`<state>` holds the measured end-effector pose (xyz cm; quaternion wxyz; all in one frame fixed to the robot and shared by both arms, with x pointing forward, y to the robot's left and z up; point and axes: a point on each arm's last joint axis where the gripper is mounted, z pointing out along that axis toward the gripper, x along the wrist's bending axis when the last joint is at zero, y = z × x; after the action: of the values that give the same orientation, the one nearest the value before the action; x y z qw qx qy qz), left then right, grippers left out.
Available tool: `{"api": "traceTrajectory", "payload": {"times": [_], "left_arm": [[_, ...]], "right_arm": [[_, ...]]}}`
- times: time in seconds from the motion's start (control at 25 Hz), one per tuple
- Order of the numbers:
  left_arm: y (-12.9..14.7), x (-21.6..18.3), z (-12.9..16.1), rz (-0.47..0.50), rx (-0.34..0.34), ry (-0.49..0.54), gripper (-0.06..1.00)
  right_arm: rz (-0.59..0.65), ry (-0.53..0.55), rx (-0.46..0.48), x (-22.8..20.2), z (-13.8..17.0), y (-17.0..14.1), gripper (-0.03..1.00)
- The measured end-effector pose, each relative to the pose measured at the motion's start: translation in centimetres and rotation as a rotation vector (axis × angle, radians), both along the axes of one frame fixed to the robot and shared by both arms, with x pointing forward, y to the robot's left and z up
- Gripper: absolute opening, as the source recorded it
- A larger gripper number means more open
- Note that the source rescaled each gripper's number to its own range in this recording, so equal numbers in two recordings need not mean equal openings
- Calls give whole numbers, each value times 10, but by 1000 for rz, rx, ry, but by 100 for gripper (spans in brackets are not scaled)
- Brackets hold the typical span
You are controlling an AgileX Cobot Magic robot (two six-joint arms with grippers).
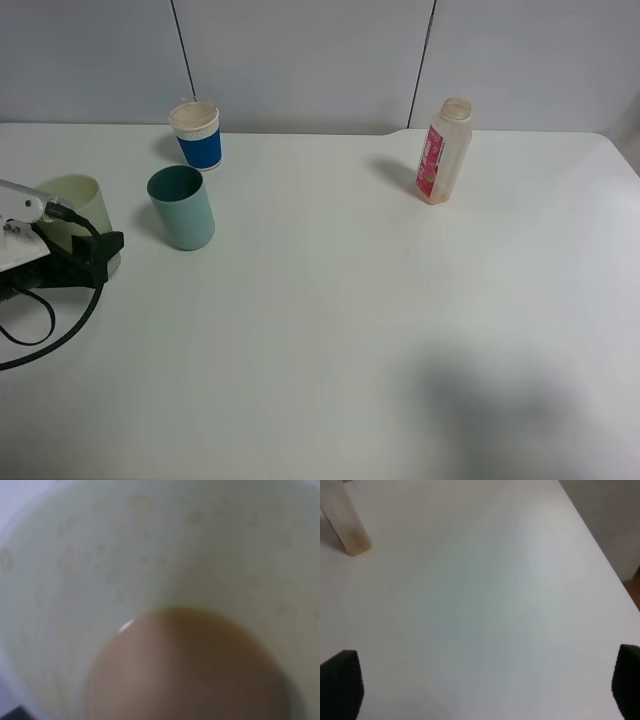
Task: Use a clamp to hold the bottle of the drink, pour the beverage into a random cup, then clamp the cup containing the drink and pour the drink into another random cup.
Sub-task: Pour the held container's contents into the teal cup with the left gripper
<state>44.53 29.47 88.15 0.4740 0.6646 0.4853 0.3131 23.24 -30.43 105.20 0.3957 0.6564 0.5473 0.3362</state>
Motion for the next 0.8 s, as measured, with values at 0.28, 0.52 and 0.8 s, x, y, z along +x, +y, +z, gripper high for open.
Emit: {"api": "traceTrajectory", "payload": {"times": [0.28, 0.52, 0.8], "left_arm": [[18, 27, 11, 52, 28, -99, 1], [24, 50, 23, 58, 44, -182, 1], [27, 57, 27, 75, 48, -209, 1]], "right_arm": [[0, 0, 0, 0, 0, 0, 99], [0, 0, 0, 0, 0, 0, 99], [0, 0, 0, 0, 0, 0, 99]]}}
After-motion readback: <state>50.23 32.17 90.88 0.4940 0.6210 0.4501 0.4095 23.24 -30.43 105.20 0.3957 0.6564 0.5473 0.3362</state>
